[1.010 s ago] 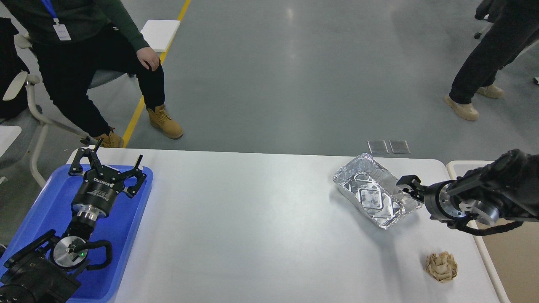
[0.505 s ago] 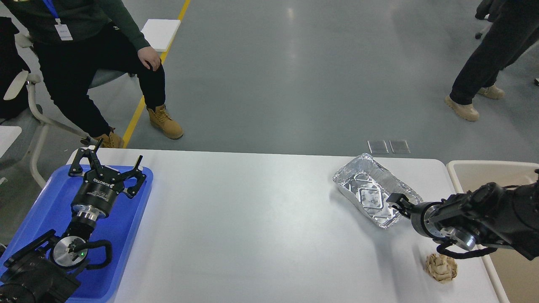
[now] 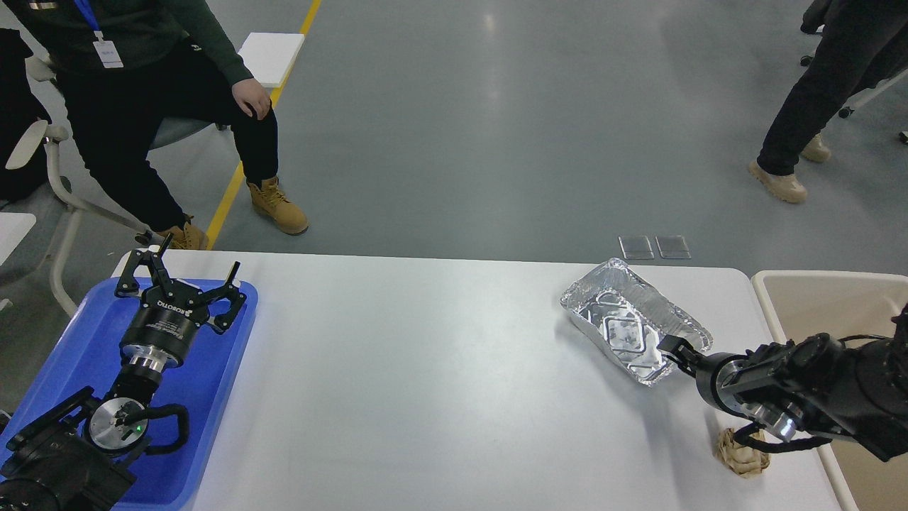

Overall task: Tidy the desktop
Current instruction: 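Close the right gripper on the foil tray's edge, then lift the foil tray with the right gripper toward the beige bin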

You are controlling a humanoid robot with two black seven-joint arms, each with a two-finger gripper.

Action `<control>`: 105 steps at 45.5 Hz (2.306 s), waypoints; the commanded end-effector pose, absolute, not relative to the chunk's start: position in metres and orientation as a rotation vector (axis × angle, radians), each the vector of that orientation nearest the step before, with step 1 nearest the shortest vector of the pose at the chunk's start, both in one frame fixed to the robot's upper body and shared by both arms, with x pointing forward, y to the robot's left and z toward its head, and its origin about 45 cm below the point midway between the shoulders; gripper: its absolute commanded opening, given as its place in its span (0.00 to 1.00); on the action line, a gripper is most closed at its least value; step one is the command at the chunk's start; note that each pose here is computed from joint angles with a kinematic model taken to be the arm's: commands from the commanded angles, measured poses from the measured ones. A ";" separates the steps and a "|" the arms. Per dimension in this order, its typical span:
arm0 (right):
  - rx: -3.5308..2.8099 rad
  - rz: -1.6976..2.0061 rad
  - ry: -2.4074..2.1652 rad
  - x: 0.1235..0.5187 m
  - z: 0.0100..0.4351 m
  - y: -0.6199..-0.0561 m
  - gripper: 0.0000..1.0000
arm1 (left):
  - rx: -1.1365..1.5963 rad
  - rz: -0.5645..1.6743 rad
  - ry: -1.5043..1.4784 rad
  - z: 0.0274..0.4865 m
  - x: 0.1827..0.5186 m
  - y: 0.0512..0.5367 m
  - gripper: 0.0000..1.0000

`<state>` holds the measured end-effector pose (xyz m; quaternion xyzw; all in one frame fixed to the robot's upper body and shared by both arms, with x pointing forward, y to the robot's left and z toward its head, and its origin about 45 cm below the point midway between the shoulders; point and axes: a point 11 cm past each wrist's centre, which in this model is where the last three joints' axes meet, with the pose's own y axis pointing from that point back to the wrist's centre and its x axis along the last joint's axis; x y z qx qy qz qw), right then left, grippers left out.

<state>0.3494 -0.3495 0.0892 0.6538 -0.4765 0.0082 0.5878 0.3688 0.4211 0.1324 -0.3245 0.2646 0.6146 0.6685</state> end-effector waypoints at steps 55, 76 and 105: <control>1.545 0.186 -1.035 0.338 0.065 -0.335 0.00 | -0.732 1.386 0.597 0.132 0.369 0.421 0.99; 1.577 0.208 -1.057 0.355 0.098 -0.335 0.00 | -0.732 1.386 0.597 0.132 0.369 0.421 0.99; 1.656 0.302 -0.937 0.392 0.300 -0.360 0.00 | -0.732 1.386 0.598 0.132 0.369 0.420 0.99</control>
